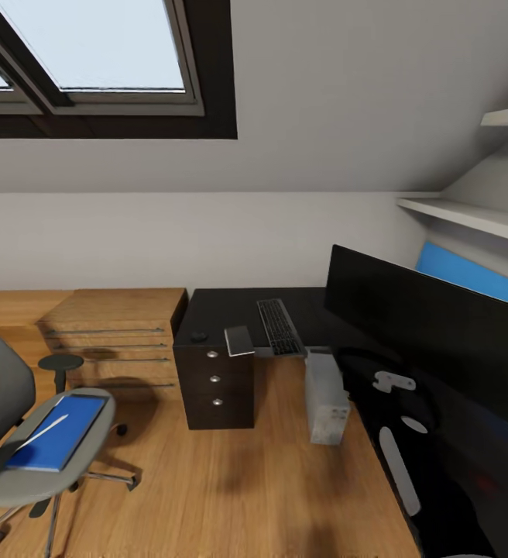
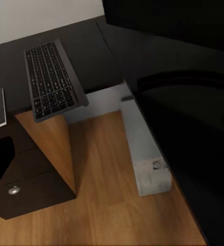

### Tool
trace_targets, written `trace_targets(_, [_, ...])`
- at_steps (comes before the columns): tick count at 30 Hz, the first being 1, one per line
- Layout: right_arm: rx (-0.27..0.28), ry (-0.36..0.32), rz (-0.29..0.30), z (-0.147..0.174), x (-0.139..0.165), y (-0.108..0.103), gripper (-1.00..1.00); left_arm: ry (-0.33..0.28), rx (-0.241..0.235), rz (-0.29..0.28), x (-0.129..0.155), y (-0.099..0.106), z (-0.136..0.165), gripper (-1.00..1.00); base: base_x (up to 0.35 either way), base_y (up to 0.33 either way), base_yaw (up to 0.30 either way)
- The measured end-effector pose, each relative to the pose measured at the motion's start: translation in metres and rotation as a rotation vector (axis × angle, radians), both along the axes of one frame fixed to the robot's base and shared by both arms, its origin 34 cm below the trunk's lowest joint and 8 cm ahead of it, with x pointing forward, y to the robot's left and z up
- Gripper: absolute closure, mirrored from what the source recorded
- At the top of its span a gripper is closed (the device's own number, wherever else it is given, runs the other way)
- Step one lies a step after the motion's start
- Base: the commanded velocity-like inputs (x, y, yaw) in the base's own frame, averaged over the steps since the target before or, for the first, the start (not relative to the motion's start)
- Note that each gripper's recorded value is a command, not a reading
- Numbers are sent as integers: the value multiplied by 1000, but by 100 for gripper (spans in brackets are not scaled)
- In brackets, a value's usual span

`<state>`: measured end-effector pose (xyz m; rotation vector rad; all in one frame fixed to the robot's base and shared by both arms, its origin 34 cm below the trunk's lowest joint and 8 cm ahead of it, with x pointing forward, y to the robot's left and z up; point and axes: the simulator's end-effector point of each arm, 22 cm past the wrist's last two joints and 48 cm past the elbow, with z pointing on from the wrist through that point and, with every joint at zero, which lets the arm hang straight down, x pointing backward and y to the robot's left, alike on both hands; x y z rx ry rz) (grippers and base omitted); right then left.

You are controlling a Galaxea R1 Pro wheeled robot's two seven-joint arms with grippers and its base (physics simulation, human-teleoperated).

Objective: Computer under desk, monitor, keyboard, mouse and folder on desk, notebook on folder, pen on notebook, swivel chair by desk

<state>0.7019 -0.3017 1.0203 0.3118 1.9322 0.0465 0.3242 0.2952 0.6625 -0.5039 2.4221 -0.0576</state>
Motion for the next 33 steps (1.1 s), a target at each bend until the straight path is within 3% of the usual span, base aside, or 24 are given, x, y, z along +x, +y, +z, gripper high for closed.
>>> trace_targets(10, [-14, -43, -2, 20, -9, -5, -100, 0, 1, 7, 0, 2, 0, -100, -224, -203, 0])
trace_targets(20, [-26, -50, -5, 24, -10, -11, -100, 0, 1, 11, 0, 3, 0, -100, -37, -287, 0])
trace_targets(33, [-27, -59, -11, 29, -11, -14, -100, -9, 2, 13, 3, 3, 2, -100, -2, -45, -109])
